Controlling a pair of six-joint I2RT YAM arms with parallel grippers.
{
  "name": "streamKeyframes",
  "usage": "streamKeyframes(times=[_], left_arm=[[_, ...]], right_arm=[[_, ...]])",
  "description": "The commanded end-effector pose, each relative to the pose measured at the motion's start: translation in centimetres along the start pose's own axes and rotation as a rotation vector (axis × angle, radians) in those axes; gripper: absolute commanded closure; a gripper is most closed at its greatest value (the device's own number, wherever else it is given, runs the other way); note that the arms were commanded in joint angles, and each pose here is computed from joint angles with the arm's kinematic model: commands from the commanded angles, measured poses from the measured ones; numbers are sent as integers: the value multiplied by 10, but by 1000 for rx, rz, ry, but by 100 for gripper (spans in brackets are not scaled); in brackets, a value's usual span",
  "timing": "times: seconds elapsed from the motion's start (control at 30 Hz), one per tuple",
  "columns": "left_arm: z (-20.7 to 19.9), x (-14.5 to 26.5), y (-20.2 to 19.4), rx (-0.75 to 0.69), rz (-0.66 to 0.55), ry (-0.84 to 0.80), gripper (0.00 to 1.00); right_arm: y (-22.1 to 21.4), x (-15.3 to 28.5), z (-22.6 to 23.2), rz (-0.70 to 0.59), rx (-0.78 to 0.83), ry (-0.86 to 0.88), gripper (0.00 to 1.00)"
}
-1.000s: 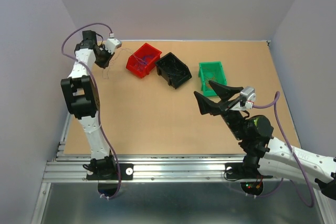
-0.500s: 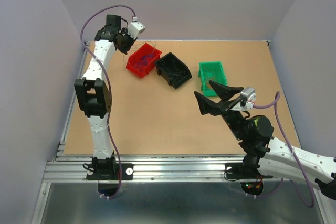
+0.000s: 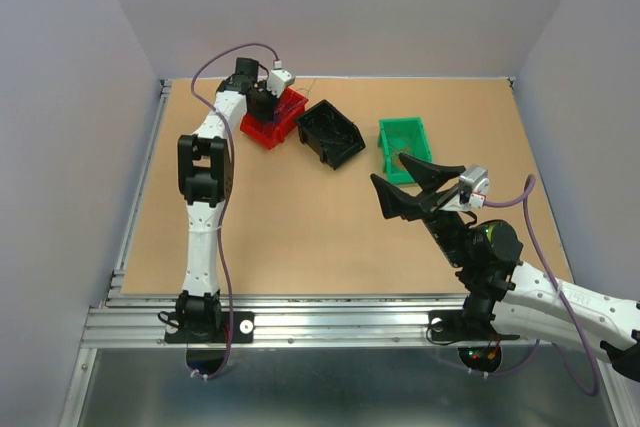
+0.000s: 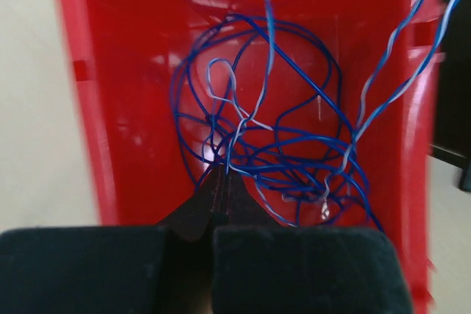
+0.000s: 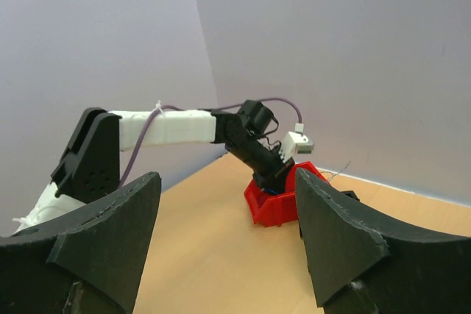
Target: Untangle the cables
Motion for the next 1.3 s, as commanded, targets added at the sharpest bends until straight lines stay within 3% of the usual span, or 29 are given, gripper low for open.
streamKeyframes(times=[0.0,0.13,0.27,0.3,0.73,0.87,1.03,1.27], left_arm=[[-8,-13,10,-36,-32,20,100],[-4,-16,8,-46,-6,73,100],[2,10,24,-63,-52,123,86],[1,14,23,-65,-49,132,78],[11,112,54,-81,-146,249,43],[11,128,49,-48,-165,269,42],[0,148,35,-16,-263,213,30],[-8,156,29,-3,-312,206,30]], right_arm=[[-4,4,-1,0,-7,6,22],[-6,3,-1,6,-6,5,22],[-6,2,0,9,-5,4,22],[-6,1,0,7,-6,4,22],[-9,1,-1,16,-19,-6,21],[-12,1,-1,30,-19,-9,20],[-15,3,-2,66,-14,-11,9],[-12,12,-4,67,-20,-8,8]])
Point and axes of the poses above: each gripper's point midway between its finger pads, its own x axis back along the fingers, its own z axis along the line the jaws close on, y = z × x, the point moved 8 cm from there along x, back along the fingers, and after that the axes turned 10 degrees about -x, right-handed, at the moved point
